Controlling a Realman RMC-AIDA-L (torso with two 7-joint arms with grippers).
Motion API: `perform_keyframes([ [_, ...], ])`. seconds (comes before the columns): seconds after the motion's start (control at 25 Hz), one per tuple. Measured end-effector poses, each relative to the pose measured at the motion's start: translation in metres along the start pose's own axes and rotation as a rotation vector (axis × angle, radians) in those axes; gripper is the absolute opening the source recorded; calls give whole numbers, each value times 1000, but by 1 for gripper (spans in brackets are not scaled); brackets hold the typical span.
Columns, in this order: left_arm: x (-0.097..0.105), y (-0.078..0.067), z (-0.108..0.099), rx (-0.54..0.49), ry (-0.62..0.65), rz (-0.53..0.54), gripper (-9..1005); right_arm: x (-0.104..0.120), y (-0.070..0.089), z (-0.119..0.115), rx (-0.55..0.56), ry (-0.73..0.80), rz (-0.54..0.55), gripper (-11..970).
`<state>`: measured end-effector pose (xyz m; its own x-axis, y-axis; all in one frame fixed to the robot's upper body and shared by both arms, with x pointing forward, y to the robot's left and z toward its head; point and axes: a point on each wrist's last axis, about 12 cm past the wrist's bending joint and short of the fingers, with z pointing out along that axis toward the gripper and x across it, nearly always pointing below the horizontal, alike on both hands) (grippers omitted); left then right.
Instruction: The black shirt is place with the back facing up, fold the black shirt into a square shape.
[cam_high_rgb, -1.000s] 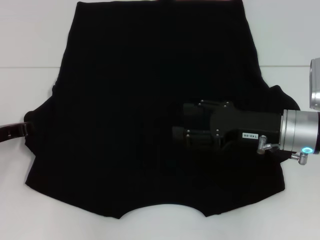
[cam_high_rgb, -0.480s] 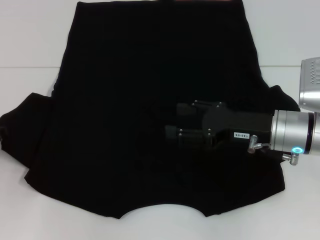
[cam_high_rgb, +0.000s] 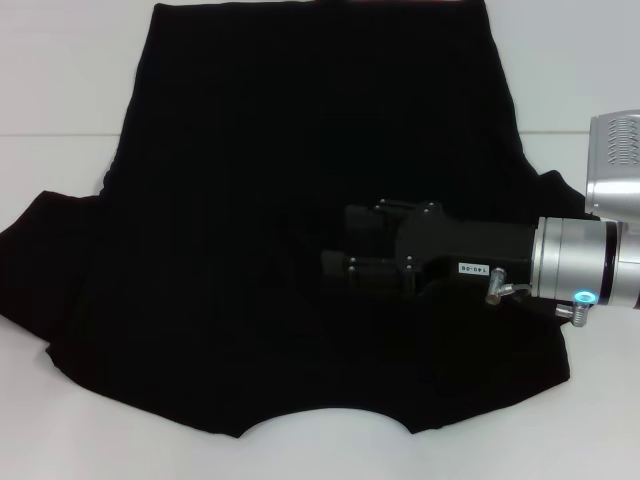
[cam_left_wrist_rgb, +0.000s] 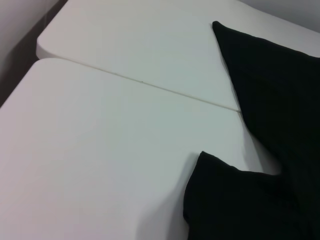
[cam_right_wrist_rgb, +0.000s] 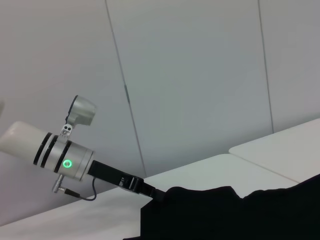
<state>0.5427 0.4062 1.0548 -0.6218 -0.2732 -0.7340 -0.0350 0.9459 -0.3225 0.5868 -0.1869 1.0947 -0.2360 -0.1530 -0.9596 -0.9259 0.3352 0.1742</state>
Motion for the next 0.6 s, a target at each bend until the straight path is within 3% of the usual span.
perform_keyframes([
  [0.6,-17,-1,4,-23,-36,43,-1,2,0,2,2,4,9,792],
])
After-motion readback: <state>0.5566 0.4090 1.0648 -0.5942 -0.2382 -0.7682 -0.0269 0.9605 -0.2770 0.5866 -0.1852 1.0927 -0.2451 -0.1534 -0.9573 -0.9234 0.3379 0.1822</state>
